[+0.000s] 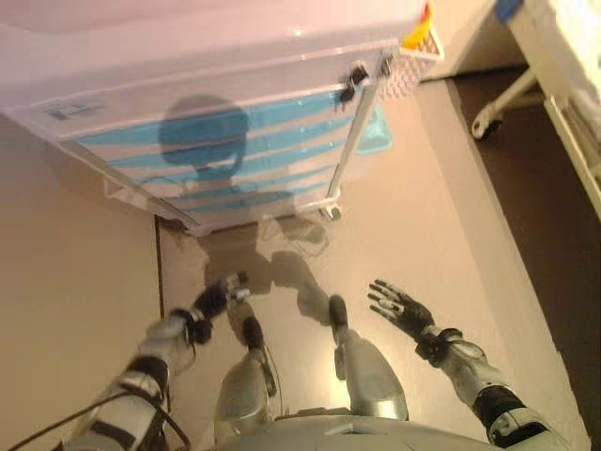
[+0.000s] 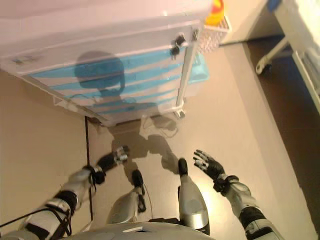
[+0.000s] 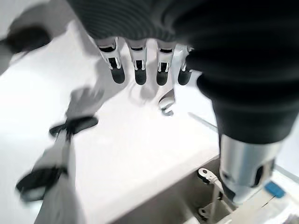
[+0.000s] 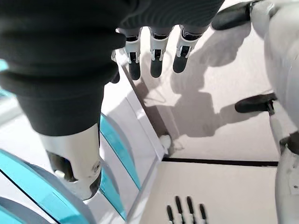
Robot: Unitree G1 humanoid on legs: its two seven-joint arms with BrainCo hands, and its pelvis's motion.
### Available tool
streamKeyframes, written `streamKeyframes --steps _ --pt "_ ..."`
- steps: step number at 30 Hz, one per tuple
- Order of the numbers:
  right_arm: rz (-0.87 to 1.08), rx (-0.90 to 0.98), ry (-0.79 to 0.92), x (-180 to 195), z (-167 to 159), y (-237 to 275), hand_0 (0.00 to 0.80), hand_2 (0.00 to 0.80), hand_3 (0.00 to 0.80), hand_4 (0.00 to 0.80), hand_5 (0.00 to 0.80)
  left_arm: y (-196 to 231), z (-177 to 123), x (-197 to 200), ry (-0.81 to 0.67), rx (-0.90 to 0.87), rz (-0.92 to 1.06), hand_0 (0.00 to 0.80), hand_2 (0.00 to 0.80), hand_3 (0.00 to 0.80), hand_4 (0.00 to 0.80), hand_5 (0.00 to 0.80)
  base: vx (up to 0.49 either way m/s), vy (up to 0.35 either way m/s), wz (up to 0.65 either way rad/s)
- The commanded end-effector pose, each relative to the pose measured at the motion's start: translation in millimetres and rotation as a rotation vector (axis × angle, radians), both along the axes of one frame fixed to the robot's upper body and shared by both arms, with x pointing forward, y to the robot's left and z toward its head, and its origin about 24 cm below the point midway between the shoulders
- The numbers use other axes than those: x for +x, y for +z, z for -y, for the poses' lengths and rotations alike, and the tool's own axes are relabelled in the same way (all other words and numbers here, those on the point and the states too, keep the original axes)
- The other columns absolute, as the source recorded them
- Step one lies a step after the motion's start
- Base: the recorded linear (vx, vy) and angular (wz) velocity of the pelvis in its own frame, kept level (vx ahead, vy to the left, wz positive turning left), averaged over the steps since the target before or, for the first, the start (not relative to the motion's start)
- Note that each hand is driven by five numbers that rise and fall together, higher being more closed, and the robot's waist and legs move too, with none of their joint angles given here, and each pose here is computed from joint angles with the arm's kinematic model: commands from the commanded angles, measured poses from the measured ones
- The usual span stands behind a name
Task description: Open the drawer and pick up the medicine
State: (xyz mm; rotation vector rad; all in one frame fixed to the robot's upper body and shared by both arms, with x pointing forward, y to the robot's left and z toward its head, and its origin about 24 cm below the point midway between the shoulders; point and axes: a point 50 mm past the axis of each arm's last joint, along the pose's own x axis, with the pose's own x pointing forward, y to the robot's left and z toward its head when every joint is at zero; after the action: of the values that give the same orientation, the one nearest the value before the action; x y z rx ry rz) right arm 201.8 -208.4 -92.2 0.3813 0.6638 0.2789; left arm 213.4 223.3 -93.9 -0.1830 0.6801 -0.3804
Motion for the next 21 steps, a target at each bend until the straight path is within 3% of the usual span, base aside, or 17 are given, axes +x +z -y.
streamKeyframes --steps 1,5,13,21 --pt "-0.086 -0.055 0.023 -12 1 -11 0.0 0.0 0.0 0.0 0.0 -6 11 -7 0.046 -0.135 -0.022 0.0 0.0 0.0 0.0 0.0 0.051 -0.051 0.2" --pt "-0.204 -0.016 -0.016 -28 -5 -28 0.0 0.0 0.0 0.0 0.0 -26 27 -39 0.119 -0.293 -0.142 0.0 0.0 0.0 0.0 0.0 0.04 -0.049 0.25" --pt "-0.364 0.04 -0.08 -60 -13 -50 0.0 0.0 0.0 0.0 0.0 -45 42 -82 0.163 -0.383 -0.252 0.0 0.0 0.0 0.0 0.0 0.039 -0.013 0.27" --pt "-0.434 0.025 -0.062 -81 -15 -60 0.0 0.0 0.0 0.0 0.0 -52 53 -97 0.176 -0.437 -0.326 0.0 0.0 0.0 0.0 0.0 0.024 0.012 0.12"
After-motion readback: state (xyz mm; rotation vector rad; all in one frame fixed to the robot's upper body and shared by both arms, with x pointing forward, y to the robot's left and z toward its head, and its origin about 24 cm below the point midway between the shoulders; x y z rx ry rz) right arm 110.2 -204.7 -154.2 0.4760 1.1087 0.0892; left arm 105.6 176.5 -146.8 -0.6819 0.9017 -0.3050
